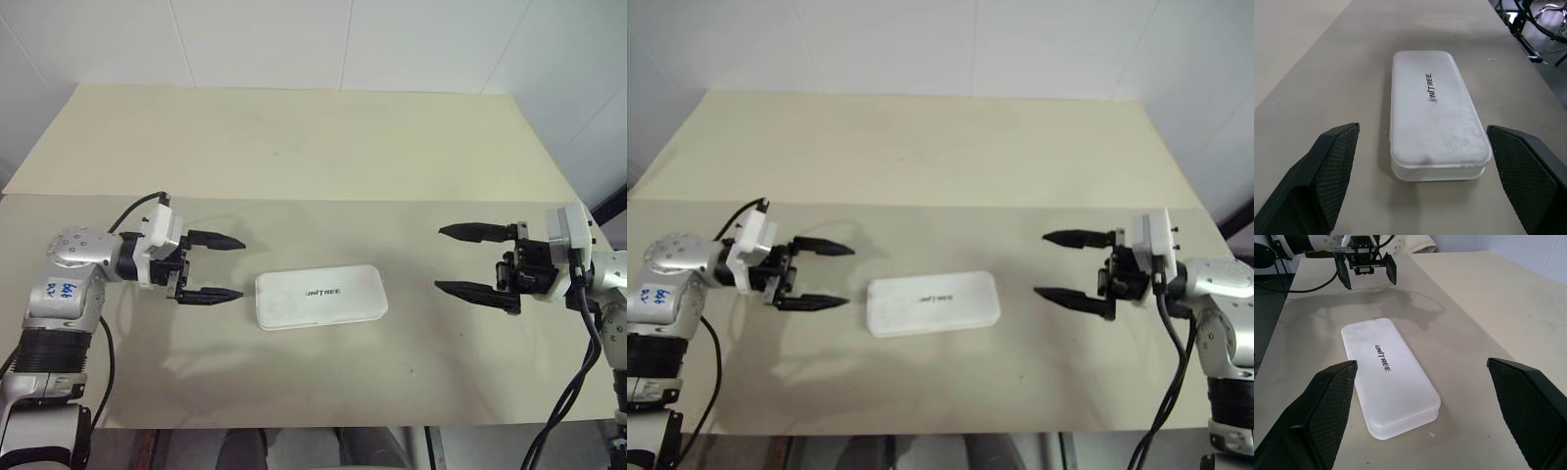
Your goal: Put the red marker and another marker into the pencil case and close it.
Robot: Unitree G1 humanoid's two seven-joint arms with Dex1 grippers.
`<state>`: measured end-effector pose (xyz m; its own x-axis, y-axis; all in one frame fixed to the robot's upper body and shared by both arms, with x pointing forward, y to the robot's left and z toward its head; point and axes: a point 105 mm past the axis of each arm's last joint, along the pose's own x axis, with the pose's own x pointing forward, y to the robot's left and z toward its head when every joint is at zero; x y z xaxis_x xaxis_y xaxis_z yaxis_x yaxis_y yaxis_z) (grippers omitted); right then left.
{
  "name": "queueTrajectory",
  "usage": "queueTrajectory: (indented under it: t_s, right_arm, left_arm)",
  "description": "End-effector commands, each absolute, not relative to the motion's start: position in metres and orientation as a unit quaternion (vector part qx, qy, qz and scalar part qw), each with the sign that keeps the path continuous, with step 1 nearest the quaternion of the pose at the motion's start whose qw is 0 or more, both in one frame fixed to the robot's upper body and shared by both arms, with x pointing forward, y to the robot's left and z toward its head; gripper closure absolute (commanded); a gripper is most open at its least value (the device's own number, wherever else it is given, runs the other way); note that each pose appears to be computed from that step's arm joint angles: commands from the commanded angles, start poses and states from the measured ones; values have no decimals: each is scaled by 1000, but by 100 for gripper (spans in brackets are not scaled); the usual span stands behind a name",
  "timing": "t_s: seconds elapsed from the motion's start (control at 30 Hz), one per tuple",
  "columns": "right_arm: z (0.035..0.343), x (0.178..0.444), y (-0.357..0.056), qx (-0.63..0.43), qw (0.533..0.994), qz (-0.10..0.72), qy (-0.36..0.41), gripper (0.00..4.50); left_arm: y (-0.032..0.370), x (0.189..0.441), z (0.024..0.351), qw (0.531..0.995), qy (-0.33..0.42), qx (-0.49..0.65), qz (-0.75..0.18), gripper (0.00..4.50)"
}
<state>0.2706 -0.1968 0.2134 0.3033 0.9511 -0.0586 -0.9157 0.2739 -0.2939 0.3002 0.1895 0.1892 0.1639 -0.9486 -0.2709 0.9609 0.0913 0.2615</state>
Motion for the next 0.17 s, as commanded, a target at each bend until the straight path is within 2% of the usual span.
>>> queueTrajectory:
  t_s: [0.03, 0.17]
  right_arm:
    - [228, 266, -205, -159, 802, 571, -82, 0]
    - [230, 266, -201, -156, 801, 571, -87, 0]
  left_arm:
    - [198, 302, 197, 742, 13, 211, -637, 3]
    - [204, 301, 198, 743, 24, 213, -635, 3]
